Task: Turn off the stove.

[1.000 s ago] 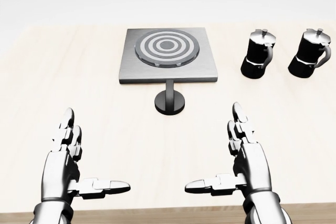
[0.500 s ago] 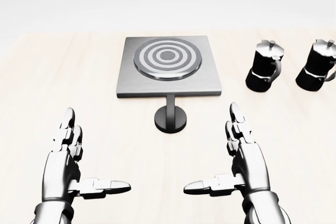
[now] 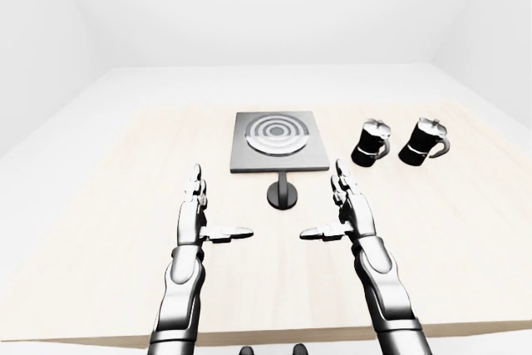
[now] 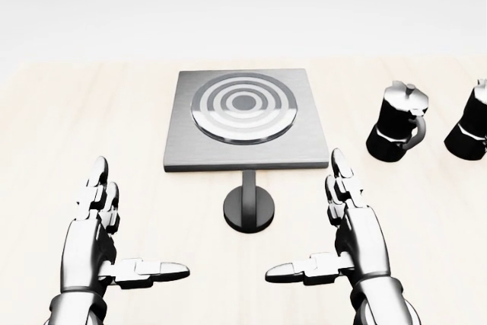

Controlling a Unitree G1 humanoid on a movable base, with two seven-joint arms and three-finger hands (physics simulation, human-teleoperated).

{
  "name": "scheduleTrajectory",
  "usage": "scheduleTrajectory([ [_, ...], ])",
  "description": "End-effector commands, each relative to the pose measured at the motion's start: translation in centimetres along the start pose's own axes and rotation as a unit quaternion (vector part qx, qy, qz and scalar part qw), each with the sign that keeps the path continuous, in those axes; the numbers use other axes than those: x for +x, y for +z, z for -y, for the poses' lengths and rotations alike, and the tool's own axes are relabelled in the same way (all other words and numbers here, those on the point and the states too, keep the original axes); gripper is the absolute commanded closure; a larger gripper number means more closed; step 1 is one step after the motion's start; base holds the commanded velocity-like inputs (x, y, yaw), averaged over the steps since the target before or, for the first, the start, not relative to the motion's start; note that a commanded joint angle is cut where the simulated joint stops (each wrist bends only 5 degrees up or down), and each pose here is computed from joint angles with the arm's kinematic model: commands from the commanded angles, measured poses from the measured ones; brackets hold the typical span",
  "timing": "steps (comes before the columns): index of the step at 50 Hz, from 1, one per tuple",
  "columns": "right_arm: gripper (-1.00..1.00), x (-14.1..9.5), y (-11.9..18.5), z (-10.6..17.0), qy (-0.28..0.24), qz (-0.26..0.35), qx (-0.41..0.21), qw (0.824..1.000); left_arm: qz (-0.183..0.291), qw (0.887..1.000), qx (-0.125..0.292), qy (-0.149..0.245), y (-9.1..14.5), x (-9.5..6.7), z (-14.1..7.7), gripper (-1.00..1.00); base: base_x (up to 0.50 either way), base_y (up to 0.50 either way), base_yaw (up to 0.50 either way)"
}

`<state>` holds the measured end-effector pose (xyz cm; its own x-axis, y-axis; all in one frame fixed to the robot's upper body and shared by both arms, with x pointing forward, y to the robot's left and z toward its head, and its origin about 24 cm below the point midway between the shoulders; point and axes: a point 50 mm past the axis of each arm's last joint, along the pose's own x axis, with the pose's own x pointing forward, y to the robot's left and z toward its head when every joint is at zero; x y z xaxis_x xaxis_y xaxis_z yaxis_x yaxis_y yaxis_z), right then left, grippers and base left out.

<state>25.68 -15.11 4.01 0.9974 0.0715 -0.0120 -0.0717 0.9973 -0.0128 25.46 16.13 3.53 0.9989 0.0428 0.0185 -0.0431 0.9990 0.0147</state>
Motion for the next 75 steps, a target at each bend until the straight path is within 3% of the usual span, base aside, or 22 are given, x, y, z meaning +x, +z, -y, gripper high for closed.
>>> scheduleTrajectory([
  [1,-1.0,0.0,-0.1,0.0,0.002,-0.001,-0.002,1.0,0.0,1.0,0.0,0.0,0.0,0.0,0.0,-1.0,0.25,0.0,0.0],
  [35,-1.0,0.1,0.2,-0.1,0.001,0.001,-0.003,1.0,-0.004,1.0,-0.007,-0.001,0.1,0.1,-0.2,-1.0,0.17,0.0,0.0],
  [38,-1.0,0.1,0.2,-0.1,-0.001,0.0,-0.003,1.0,0.007,0.999,-0.007,0.036,0.6,0.4,-0.8,-1.0,0.0,0.0,0.0],
  [43,-1.0,0.1,-0.1,0.0,-0.002,0.0,-0.003,1.0,-0.008,0.995,-0.057,0.083,1.8,1.0,-2.8,-1.0,0.0,0.0,0.0],
  [44,-1.0,0.1,0.0,0.0,-0.002,-0.001,-0.004,1.0,-0.009,0.991,-0.077,0.106,2.0,1.5,-3.8,-1.0,0.0,0.0,0.0],
  [47,-1.0,0.1,0.0,0.0,-0.002,-0.001,-0.005,1.0,0.003,0.987,-0.066,0.146,2.7,1.6,-5.8,-1.0,0.0,0.0,0.0],
  [49,-1.0,0.1,0.0,0.0,-0.003,0.0,-0.006,1.0,0.0,0.983,-0.082,0.164,2.7,2.3,-7.4,-1.0,0.0,0.0,0.0],
  [50,-1.0,0.1,0.1,0.0,-0.004,0.0,-0.006,1.0,-0.006,0.977,-0.084,0.195,2.6,3.7,-8.9,-1.0,0.0,0.0,0.0],
  [56,-1.0,0.2,0.0,0.1,-0.005,-0.002,-0.009,1.0,-0.012,0.958,-0.094,0.271,4.0,7.3,-12.9,-1.0,0.0,0.0,0.0],
  [57,-1.0,0.2,0.0,0.1,-0.005,-0.002,-0.008,1.0,-0.01,0.953,-0.092,0.288,4.5,8.0,-13.8,-1.0,0.0,0.0,0.0],
  [60,-1.0,0.3,-0.1,0.1,-0.005,-0.003,-0.009,1.0,-0.021,0.926,-0.113,0.361,5.7,9.1,-16.9,-1.0,0.0,0.0,0.0],
  [63,-1.0,0.2,-0.1,0.1,-0.004,-0.002,-0.008,1.0,-0.038,0.907,-0.117,0.403,6.6,9.2,-18.9,-1.0,0.0,0.0,0.0],
  [74,-1.0,0.3,-0.3,0.1,-0.004,-0.006,-0.009,1.0,-0.046,0.891,-0.092,0.442,8.2,8.8,-21.2,-1.0,0.0,0.0,0.0],
  [75,-1.0,0.3,-0.3,0.1,-0.004,-0.007,-0.009,1.0,-0.042,0.884,-0.098,0.454,8.7,8.7,-21.7,-1.0,0.0,0.0,0.0],
])
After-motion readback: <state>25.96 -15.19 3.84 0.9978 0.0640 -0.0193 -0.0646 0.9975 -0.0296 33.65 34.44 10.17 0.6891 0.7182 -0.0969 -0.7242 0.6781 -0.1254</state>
